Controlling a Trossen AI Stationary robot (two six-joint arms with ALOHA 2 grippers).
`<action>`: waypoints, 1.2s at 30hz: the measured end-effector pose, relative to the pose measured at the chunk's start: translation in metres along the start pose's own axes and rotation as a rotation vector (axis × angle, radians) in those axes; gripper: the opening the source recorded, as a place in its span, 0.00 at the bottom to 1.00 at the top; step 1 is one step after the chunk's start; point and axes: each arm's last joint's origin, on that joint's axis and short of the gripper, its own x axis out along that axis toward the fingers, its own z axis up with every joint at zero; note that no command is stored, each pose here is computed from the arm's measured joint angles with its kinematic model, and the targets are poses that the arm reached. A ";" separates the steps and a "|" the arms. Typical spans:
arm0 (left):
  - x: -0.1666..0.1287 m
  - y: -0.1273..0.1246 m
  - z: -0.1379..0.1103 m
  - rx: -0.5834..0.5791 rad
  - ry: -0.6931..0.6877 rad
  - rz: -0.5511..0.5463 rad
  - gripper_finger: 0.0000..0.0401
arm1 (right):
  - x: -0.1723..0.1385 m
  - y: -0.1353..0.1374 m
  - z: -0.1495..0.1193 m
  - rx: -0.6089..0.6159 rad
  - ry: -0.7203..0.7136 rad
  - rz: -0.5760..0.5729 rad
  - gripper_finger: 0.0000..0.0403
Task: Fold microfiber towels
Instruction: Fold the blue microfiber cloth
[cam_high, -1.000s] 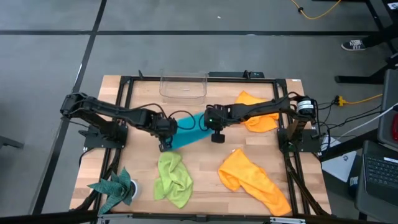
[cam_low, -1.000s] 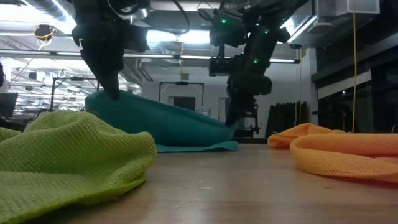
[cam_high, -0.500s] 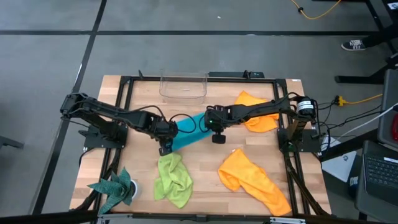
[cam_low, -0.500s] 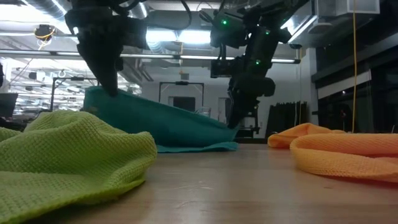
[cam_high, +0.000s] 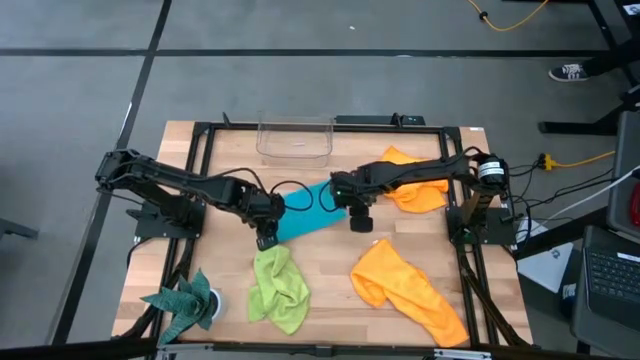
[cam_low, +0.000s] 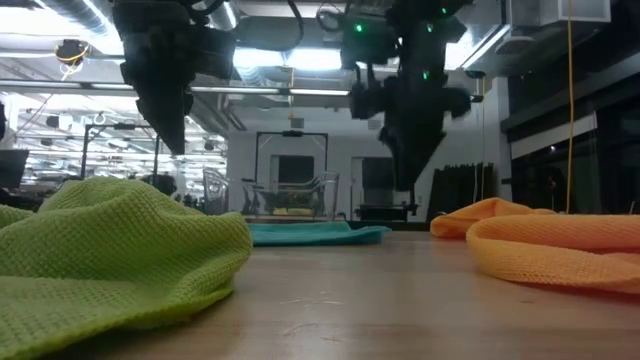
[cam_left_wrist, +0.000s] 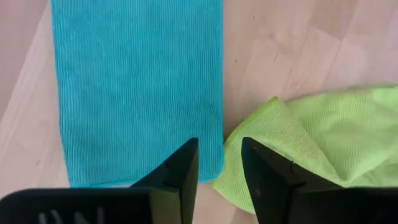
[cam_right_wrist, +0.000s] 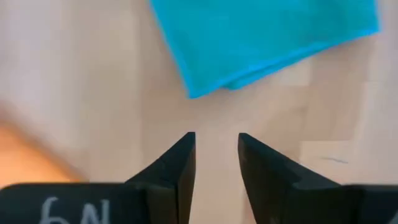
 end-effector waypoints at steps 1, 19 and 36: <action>-0.004 0.001 0.001 -0.007 -0.005 -0.009 0.29 | -0.005 0.000 0.002 0.002 -0.001 0.028 0.30; -0.108 0.022 -0.004 -0.121 -0.402 -0.114 0.28 | -0.023 -0.021 0.043 0.200 -0.424 -0.026 0.27; -0.118 0.025 -0.010 -0.110 -0.493 -0.006 0.28 | 0.073 -0.058 0.039 0.265 -0.306 -0.157 0.27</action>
